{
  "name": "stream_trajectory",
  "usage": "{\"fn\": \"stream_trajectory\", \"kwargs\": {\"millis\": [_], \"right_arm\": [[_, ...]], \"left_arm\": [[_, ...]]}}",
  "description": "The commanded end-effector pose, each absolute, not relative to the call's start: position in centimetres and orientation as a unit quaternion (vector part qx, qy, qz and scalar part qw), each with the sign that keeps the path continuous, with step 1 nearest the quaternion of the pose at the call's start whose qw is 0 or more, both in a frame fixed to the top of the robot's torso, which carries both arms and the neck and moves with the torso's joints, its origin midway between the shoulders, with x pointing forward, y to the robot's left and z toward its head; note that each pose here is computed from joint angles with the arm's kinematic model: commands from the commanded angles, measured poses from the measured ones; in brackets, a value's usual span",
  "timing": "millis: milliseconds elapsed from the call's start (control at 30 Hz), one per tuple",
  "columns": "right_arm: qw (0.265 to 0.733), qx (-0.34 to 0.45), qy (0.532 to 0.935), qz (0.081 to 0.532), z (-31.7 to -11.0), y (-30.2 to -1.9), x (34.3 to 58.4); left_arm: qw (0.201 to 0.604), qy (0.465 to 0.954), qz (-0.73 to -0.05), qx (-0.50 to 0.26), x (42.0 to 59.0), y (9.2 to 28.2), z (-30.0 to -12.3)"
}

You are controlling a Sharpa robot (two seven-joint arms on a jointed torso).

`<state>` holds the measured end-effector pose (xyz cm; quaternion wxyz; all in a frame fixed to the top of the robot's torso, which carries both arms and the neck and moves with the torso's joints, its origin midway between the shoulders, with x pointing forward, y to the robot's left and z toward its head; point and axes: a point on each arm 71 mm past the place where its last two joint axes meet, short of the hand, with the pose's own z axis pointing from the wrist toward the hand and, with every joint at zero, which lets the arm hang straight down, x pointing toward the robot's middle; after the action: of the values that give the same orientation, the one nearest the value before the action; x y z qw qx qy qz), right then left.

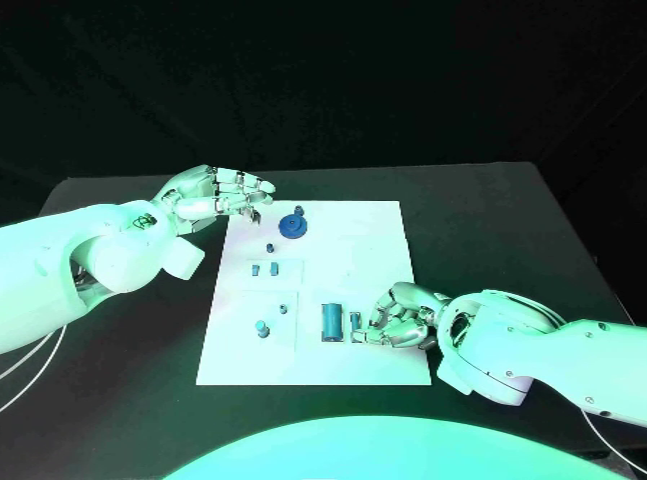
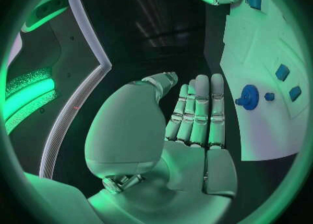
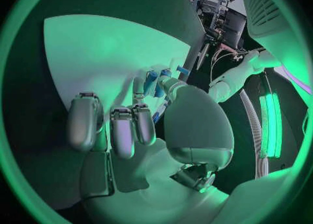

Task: Assemble the parts on the task board

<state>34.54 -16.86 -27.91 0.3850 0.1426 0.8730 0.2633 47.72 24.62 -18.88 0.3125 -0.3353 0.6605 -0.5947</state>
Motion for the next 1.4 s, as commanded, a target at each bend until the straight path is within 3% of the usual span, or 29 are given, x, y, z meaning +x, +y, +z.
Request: {"fn": "stream_trajectory", "kwargs": {"millis": [33, 1400], "right_arm": [[0.375, 0.14, 0.873, 0.28, -27.91, -16.7, 34.34], [0.402, 0.15, 0.867, 0.253, -28.31, -17.08, 35.19]], "left_arm": [[0.305, 0.66, -0.6, -0.333, 47.65, 24.46, -18.82], [0.305, 0.66, -0.601, -0.333, 47.69, 24.37, -18.84]]}}
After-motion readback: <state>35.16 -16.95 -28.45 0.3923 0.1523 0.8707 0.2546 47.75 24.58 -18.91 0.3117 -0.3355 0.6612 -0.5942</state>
